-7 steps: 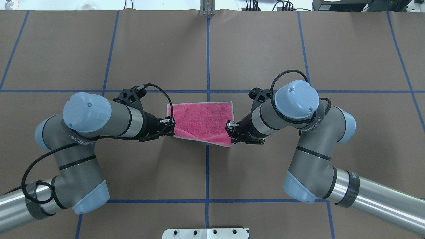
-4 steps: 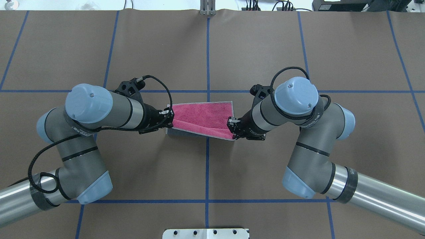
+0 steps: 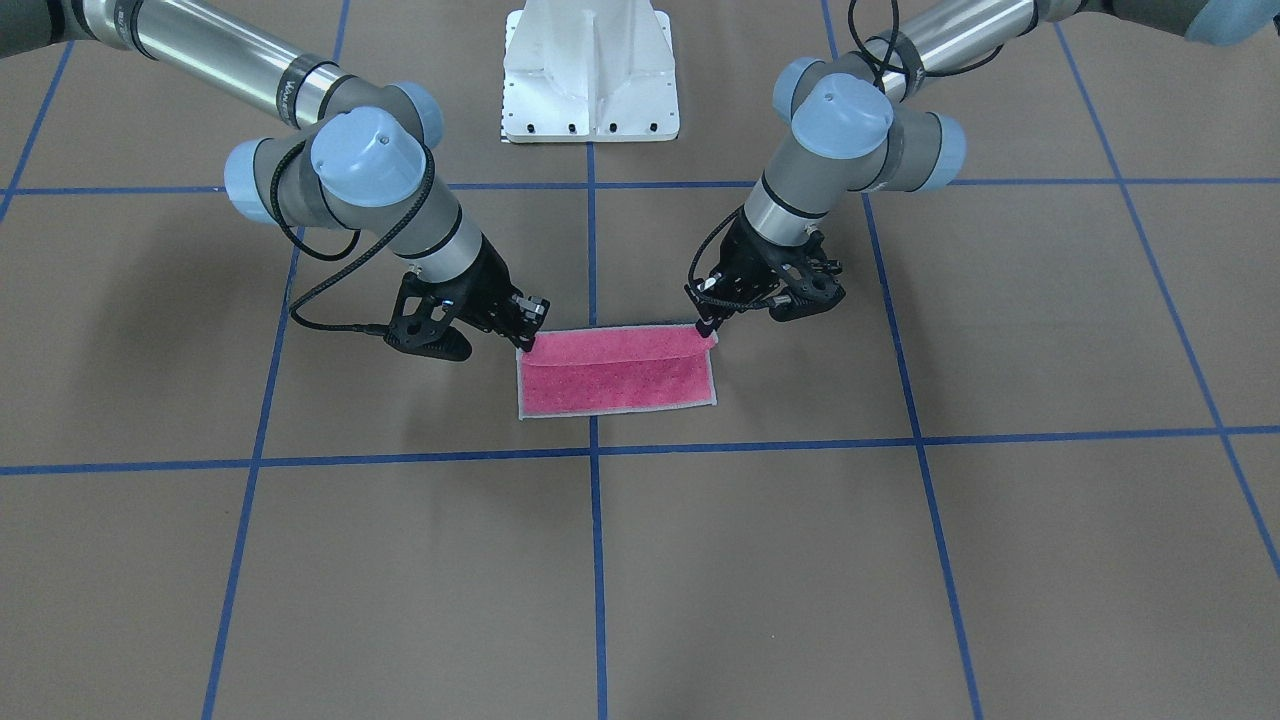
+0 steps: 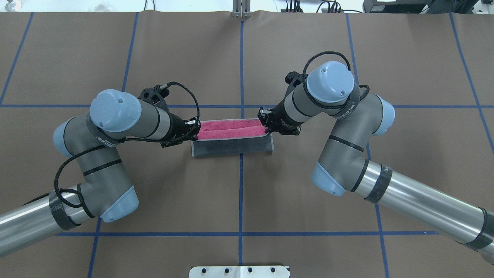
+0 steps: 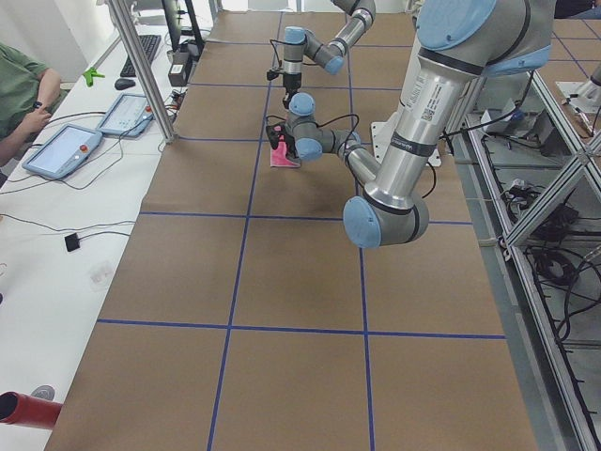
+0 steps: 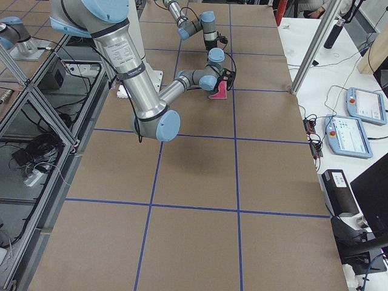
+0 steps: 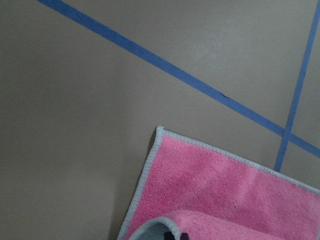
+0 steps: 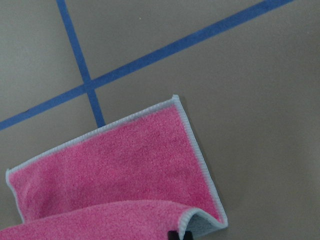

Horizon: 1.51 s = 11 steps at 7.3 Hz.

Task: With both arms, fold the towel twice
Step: 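Lift both towel edges and fold them away from the robot over the towel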

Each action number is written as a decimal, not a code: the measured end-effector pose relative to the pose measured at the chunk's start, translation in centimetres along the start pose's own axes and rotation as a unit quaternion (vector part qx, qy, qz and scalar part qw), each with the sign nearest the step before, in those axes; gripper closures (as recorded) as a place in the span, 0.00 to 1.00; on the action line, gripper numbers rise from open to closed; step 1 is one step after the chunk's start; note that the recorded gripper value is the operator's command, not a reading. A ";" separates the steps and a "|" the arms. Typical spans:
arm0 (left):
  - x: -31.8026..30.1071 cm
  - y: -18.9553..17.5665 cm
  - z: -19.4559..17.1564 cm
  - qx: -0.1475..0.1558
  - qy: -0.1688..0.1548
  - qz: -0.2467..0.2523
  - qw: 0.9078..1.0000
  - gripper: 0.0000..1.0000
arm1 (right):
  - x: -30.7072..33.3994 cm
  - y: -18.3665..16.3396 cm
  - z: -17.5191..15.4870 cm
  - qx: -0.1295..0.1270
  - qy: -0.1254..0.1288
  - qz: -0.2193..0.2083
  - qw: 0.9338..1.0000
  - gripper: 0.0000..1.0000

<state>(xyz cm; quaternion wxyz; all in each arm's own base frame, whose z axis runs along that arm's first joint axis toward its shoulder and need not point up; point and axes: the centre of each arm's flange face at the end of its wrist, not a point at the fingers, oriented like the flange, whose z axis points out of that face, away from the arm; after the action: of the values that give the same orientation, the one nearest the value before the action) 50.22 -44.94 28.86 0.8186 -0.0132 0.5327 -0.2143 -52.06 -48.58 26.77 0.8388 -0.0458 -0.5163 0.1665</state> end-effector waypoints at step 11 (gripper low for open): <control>1.2 -2.5 1.4 0.015 -0.010 -0.014 1.000 1.00 | -0.9 -2.2 0.9 0.011 -0.009 0.001 1.000 1.00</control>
<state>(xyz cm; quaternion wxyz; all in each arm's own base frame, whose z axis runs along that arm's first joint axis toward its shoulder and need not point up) 51.06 -47.93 29.06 0.8207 -0.0106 0.5214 -0.2334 -52.67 -51.05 26.96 0.8343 -0.0360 -0.5221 0.1733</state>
